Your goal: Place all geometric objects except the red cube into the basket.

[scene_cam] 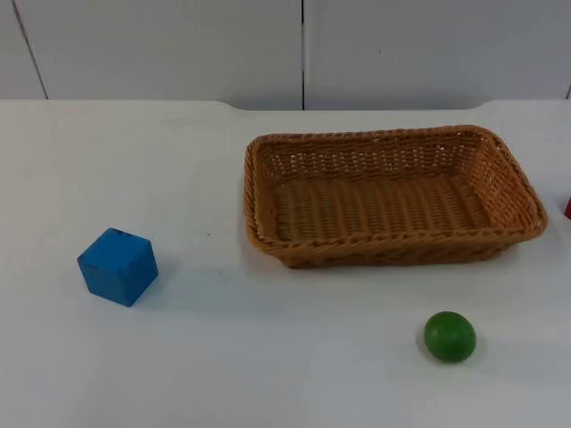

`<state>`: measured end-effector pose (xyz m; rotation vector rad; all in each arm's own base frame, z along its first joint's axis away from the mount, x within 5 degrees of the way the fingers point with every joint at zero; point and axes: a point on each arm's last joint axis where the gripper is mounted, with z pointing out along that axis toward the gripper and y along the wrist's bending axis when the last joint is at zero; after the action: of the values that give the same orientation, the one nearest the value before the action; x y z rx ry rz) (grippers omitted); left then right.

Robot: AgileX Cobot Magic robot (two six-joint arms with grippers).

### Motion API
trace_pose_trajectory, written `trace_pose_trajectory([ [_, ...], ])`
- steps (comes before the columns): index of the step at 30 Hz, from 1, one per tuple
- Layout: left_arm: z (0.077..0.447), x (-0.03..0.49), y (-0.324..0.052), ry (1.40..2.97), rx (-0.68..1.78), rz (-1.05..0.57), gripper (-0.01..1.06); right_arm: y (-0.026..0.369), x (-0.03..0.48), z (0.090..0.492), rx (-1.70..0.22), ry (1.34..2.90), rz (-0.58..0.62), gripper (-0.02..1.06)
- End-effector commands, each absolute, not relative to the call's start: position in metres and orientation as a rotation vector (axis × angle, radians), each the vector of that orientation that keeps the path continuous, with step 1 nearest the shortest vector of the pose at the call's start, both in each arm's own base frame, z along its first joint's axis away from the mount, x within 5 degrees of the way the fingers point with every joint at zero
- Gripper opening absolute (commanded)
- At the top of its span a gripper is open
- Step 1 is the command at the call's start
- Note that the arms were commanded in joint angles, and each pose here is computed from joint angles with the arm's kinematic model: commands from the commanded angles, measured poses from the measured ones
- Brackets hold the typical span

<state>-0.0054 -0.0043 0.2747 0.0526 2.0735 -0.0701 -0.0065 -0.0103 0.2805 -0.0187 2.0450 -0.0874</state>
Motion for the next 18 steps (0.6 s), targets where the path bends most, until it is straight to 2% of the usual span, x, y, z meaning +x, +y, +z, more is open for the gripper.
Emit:
trace_pose_trajectory([
  [1,0.275,-0.005,-0.005,2.057,0.037,-0.092,1.05,-0.01,-0.008,0.285,-0.012,2.017,-0.093,1.05],
  [10,0.305,0.025,-0.009,2.086,0.015,-0.147,1.05,-0.008,0.022,0.336,-0.025,1.999,-0.095,1.05],
  [14,0.322,0.058,-0.01,2.175,0.012,-0.159,1.05,-0.006,0.06,0.355,-0.039,2.067,-0.099,1.05],
  [18,0.329,0.084,-0.011,2.238,0.01,-0.155,1.05,-0.004,0.09,0.356,-0.049,2.159,-0.103,1.05],
])
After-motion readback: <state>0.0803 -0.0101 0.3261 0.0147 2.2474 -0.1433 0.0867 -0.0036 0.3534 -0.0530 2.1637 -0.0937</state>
